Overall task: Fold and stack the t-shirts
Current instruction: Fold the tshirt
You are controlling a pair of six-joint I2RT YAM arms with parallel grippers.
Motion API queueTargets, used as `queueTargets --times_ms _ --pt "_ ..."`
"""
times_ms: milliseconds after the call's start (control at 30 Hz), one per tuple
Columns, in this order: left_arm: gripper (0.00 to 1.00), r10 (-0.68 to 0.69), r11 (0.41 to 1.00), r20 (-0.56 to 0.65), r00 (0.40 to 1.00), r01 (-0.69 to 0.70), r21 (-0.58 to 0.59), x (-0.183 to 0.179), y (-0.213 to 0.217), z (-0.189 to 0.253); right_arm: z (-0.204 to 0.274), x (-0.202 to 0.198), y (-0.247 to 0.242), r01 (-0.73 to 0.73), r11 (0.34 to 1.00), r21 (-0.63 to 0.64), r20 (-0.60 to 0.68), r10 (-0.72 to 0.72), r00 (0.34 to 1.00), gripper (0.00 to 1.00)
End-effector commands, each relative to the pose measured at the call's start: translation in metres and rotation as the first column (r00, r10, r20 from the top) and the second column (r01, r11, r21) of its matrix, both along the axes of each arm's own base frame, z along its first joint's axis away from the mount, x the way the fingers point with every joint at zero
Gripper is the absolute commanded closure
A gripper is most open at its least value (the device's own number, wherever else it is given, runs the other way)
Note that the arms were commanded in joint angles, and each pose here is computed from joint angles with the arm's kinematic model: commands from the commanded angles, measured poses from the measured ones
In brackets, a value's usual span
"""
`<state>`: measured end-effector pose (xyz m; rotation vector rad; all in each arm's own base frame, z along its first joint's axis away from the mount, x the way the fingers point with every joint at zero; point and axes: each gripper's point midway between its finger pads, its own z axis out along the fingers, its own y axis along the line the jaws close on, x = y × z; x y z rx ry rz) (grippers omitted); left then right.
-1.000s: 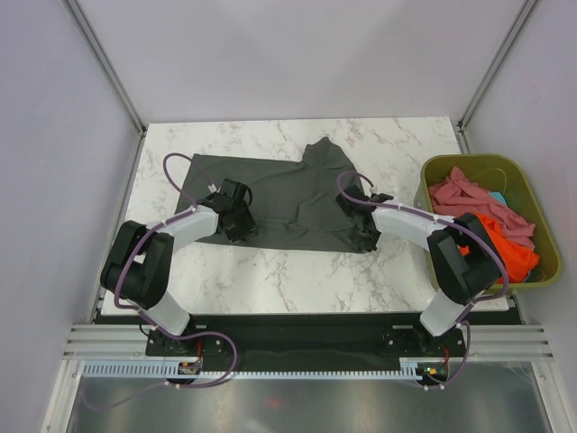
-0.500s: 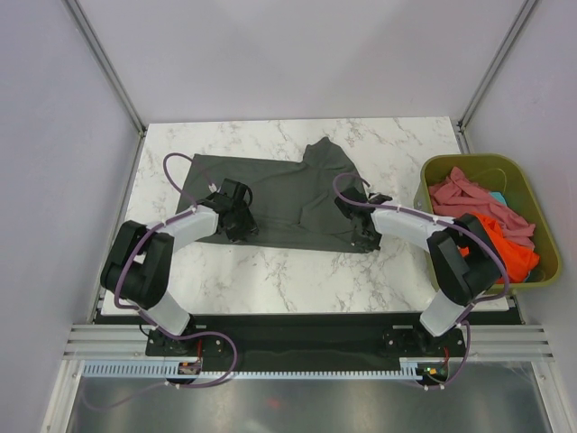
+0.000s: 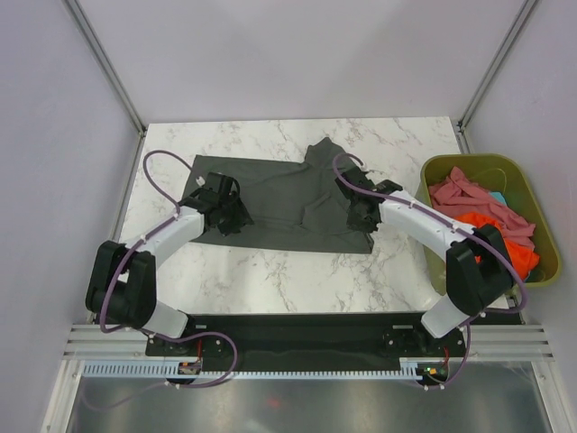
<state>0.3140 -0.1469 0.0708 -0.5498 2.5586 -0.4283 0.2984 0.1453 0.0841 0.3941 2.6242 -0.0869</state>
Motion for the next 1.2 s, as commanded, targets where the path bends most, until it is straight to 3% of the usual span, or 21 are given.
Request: queueTargets --times_ms 0,233,567,733,867,933,1067,1167 --pt "0.44 0.059 0.998 -0.018 0.998 -0.059 -0.003 0.013 0.027 -0.001 0.002 0.012 0.022 -0.114 0.992 0.056 0.019 0.113 0.993 0.71" --pt "0.44 0.191 0.981 -0.088 0.978 -0.187 0.052 0.015 0.085 -0.029 -0.037 0.003 0.002 -0.114 0.993 -0.036 -0.028 0.113 0.993 0.74" --pt "0.43 0.326 0.942 -0.183 0.927 -0.302 0.146 -0.030 0.106 -0.067 -0.070 -0.041 -0.041 -0.083 0.984 -0.160 -0.106 0.066 0.992 0.75" --pt "0.42 0.393 0.913 -0.130 0.910 -0.368 0.177 -0.042 0.119 -0.061 -0.060 -0.050 -0.049 -0.067 0.985 -0.156 -0.075 0.056 0.996 0.76" --pt "0.42 0.370 0.925 -0.074 0.926 -0.359 0.128 -0.031 0.114 -0.030 -0.037 -0.045 -0.039 -0.099 0.990 -0.100 -0.031 0.096 0.995 0.72" --pt "0.42 0.332 0.942 0.005 0.943 -0.332 0.046 -0.012 0.103 0.004 -0.019 -0.037 -0.030 -0.130 0.990 -0.060 0.017 0.131 0.991 0.69" --pt "0.40 0.260 0.966 0.156 0.953 -0.258 -0.036 0.021 0.090 0.068 0.038 0.010 -0.001 -0.252 0.968 0.002 0.177 0.247 0.953 0.63" --pt "0.39 0.173 0.984 0.244 0.954 -0.176 -0.009 0.052 0.090 0.103 0.071 0.057 0.014 -0.351 0.934 0.060 0.280 0.322 0.904 0.60"
